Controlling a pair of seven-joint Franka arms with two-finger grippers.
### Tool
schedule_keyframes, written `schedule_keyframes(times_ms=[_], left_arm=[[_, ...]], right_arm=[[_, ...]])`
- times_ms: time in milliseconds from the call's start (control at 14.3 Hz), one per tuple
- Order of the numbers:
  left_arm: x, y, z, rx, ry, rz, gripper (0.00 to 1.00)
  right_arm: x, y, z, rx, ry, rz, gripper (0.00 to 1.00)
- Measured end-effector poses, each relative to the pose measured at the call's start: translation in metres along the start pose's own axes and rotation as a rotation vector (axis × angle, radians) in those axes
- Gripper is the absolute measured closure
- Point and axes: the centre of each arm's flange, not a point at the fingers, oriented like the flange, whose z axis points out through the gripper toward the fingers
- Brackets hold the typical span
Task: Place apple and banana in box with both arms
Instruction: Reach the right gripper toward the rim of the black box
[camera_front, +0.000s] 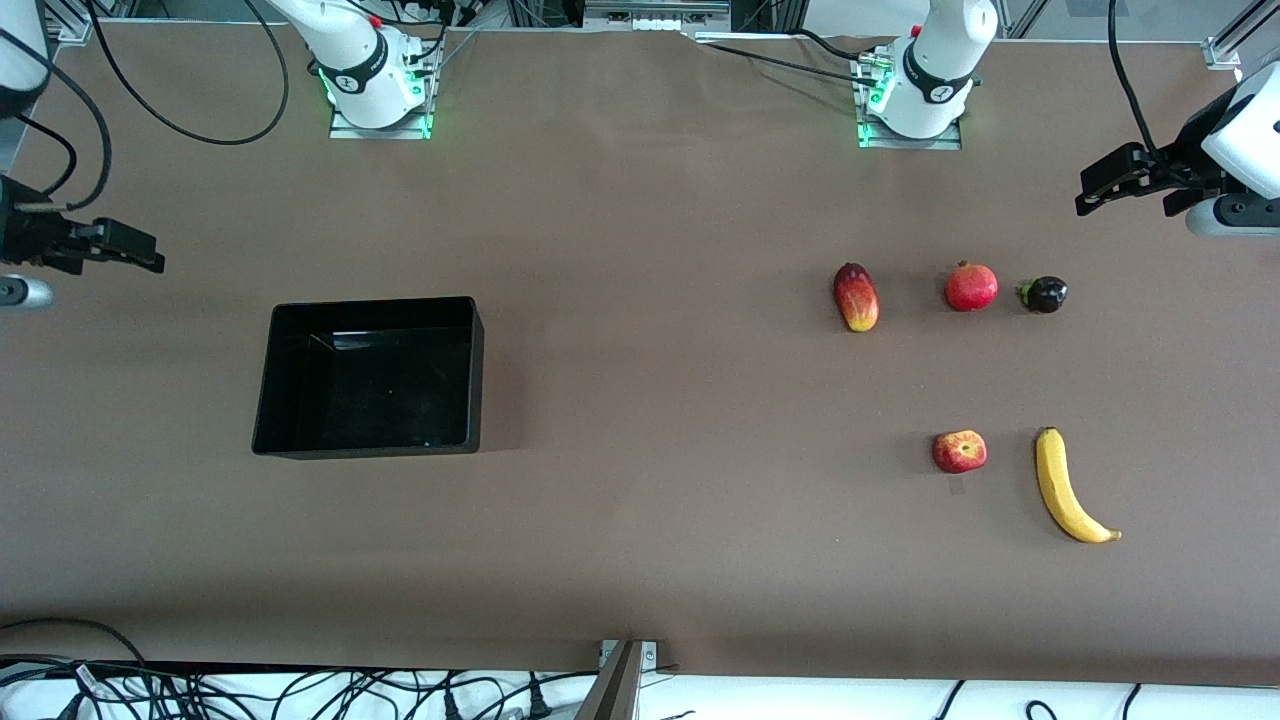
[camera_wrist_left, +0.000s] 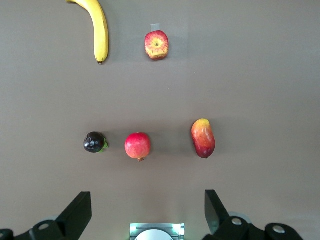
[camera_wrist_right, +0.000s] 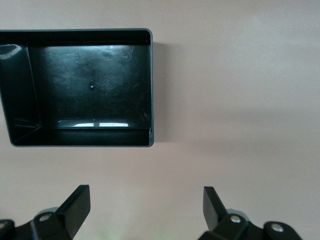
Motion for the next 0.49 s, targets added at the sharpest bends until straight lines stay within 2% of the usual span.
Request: schedule_keyframes(times_ms=[70,280,490], left_arm=[[0.000,0.000,0.000,0.000,0.000,0.000,0.00],[0.000,0.000,-0.001,0.000,0.002,0.000,0.00],[0.000,0.002,-0.001,0.000,0.003,0.001,0.00]], right_arm=[[0.007,0.000,0.009,-0.001,-0.004,0.002,0.00],[0.033,0.002,0.043,-0.016,0.060,0.012,0.00],[0.040,0.004,0.111,-0.021,0.093,0.017,0.00]])
